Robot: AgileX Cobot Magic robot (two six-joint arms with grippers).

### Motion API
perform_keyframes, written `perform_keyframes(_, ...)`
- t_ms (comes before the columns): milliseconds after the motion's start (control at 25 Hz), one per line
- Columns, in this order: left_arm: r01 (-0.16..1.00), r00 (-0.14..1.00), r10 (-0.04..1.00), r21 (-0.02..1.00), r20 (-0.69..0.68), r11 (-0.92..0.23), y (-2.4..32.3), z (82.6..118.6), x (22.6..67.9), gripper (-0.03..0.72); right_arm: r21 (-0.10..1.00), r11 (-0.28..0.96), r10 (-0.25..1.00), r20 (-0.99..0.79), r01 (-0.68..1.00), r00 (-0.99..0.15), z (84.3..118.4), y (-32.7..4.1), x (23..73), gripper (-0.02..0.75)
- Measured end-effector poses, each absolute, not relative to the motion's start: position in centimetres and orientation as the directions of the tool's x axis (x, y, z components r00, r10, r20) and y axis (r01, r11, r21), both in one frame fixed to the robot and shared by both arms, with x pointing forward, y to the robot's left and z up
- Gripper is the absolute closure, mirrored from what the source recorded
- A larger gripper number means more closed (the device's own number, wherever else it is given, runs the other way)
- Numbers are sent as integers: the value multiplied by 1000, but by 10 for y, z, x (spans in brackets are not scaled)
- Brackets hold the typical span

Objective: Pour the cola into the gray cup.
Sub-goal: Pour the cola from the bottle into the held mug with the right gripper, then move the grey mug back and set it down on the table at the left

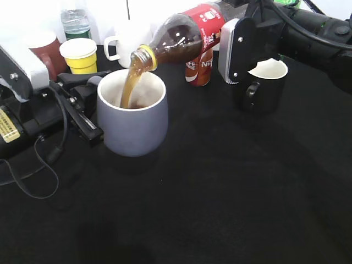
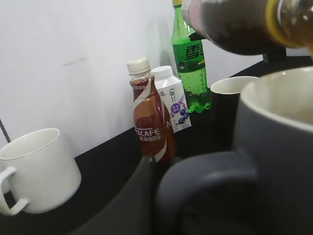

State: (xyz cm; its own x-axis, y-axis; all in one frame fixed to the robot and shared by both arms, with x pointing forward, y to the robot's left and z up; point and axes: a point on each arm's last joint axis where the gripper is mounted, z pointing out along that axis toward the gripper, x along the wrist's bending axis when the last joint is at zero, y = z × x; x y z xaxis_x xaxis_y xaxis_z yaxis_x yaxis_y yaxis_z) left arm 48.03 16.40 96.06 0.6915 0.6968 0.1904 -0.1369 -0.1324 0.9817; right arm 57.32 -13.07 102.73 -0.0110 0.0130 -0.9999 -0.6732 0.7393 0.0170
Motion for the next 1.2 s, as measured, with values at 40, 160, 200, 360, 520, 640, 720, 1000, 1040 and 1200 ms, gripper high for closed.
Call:
perform_keyframes(40,-137,691,697,982,190,-132,164,961,480,637,17,739,13,-1000,-673,-11,1027,-131,573,344)
perform_keyframes(160,-139,691,696,981,194,-135,164,961,480,637,16,739,13,-1000,-674,-9,1027,-131,573,344)
perform_keyframes(200,-140,691,696,981,195,-137,164,961,480,637,16,739,15,-1000,-674,-8,1028,-131,573,344)
perform_keyframes(360,-139,691,696,980,197,-140,164,960,480,637,13,739,15,-1000,-673,-3,1028,-131,573,344)
perform_keyframes(520,-137,691,696,980,198,-143,164,960,480,637,9,739,12,-1000,-673,0,1028,-131,573,344)
perform_keyframes(640,-137,691,695,980,198,-144,164,960,480,637,10,740,13,-1000,-673,0,1028,-131,573,344)
perform_keyframes(720,-135,691,695,980,199,-146,164,960,480,637,10,740,13,-1000,-673,0,1028,-131,573,344)
perform_keyframes(1000,-125,679,708,981,193,-148,165,959,482,637,67,742,50,-998,-667,-45,1027,-131,574,344)
perform_keyframes(1040,-121,671,717,982,188,-144,166,959,482,637,116,738,86,-993,-664,-78,1027,-131,574,344)
perform_keyframes(1200,-114,661,728,983,181,-141,167,959,483,637,290,690,196,-957,-664,-214,1026,-128,571,344)
